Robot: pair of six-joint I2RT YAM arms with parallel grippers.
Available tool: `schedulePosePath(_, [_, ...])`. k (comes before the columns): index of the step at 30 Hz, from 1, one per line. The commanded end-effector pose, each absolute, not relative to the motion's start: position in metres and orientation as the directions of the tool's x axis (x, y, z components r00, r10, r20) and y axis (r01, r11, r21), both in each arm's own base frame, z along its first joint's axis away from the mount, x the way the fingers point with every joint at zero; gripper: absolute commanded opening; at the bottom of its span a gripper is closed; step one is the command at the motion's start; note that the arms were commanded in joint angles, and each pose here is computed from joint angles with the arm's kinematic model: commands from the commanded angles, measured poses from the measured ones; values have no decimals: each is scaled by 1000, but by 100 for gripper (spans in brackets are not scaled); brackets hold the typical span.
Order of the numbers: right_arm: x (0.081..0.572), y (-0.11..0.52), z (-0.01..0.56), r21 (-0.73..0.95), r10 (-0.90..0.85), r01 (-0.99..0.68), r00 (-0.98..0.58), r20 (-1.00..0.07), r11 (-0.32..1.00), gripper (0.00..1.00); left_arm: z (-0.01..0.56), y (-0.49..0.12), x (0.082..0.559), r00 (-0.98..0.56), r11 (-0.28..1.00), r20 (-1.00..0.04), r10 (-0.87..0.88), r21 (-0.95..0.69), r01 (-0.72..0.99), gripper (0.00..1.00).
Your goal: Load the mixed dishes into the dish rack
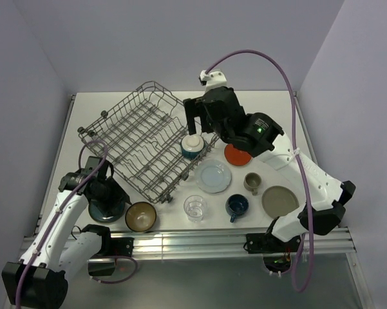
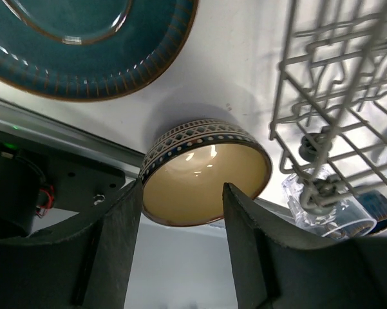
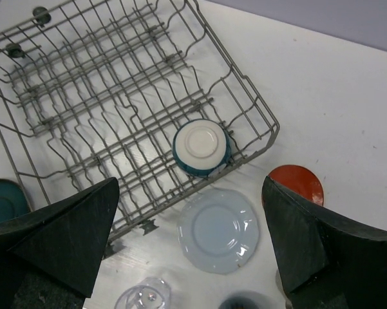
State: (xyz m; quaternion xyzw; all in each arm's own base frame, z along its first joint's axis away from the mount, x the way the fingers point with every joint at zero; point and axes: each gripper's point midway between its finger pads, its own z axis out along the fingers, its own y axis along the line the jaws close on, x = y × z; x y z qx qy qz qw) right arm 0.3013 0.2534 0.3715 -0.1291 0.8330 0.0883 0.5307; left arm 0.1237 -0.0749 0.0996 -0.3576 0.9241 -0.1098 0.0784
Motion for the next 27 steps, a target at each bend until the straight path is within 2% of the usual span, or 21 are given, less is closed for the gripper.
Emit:
schedulePosePath(1, [302, 245, 371, 36, -88, -294, -397, -913, 955, 100, 94, -89, 126, -693, 662, -14, -721, -309, -682, 58])
schedulePosePath(9, [292, 221, 365, 40, -73, -275, -386, -920, 961, 100, 92, -105, 124, -508, 436, 114, -854, -378, -817, 59])
schedulePosePath(13, [289, 215, 367, 36, -70, -269, -375, -924, 962, 100, 85, -109, 120, -428, 354, 173, -887, -341, -871, 60])
schedulePosePath(17, [288, 207, 371, 36, -63, -267, -353, -933, 963, 100, 83, -102, 118, -351, 294, 169, -921, -290, -911, 63])
schedulePosePath(22, [289, 199, 373, 41, -54, -264, -344, -937, 964, 100, 87, -111, 133, -285, 199, 220, -933, -347, -917, 62])
schedulePosePath(27, [286, 192, 374, 46, -44, -260, -326, -944, 964, 100, 80, -105, 130, -258, 198, 196, -946, -280, -939, 63])
